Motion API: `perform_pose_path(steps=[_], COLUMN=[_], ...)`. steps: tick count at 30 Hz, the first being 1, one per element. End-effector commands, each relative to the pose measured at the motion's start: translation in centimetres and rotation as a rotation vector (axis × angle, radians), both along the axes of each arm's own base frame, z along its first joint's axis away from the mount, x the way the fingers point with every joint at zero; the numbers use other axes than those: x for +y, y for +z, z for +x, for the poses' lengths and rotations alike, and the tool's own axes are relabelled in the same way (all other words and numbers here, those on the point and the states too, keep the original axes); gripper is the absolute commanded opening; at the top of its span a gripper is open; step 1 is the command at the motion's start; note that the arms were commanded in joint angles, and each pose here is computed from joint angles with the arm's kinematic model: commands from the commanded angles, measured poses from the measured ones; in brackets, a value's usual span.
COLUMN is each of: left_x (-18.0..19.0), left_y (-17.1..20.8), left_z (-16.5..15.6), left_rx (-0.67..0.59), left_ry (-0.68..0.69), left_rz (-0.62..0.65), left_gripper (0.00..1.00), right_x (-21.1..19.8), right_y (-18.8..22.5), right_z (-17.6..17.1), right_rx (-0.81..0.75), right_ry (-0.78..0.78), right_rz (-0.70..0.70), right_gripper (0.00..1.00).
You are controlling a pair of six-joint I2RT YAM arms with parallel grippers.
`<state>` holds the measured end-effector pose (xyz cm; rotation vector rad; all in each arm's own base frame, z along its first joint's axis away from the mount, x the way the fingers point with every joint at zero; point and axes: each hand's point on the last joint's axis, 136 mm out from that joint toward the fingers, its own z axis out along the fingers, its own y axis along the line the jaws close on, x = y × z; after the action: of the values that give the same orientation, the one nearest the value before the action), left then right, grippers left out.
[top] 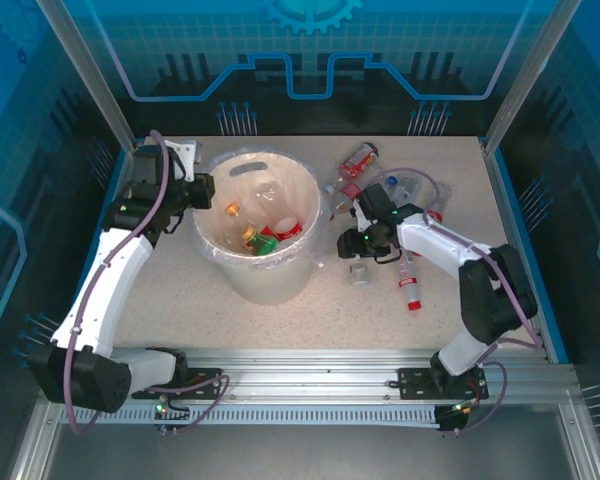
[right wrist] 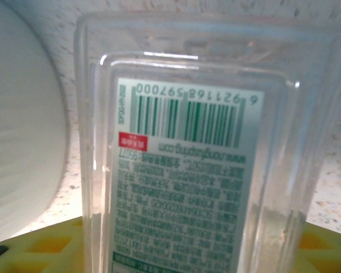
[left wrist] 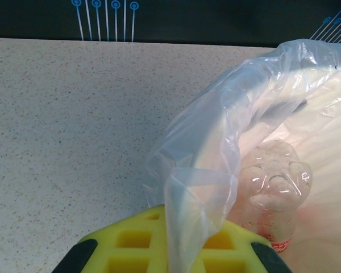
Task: Put the plastic bottles in the bin
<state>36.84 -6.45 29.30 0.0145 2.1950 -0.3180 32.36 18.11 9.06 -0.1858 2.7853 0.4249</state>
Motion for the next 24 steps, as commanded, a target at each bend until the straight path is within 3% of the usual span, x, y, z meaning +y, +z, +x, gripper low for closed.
perform_pose_path(steps=[1, 9, 14, 18, 24], left_x=[-3.2, -6.1, -7.5, -8.0, -8.5], left_y=[-1.0, -1.5, -1.7, -2.0, -2.0], left_z=[-0.6, -1.2, -1.7, -1.8, -1.8], left_rx=[0.078, 0.101, 0.109, 0.113, 0.094], left_ry=[-0.086, -0.175, -0.216, -0.228, -0.226], left_rz=[-0.114, -0.138, -0.129, -0.124, -0.12], left_gripper=[0.0, 0.0, 0.0, 0.0, 0.0], right_x=[-1.0, -4.7, -4.7, -1.6, 5.0], right_y=[4.9, 17.2, 24.1, 27.9, 30.3], right_z=[0.1, -1.2, -2.4, -3.0, -3.9], right_rx=[-0.089, -0.355, -0.481, -0.522, -0.543], right_ry=[0.0, -0.041, -0.017, 0.091, 0.29], right_rz=[0.015, 0.041, 0.104, 0.2, 0.218], right_gripper=[0.56, 0.54, 0.54, 0.53, 0.52])
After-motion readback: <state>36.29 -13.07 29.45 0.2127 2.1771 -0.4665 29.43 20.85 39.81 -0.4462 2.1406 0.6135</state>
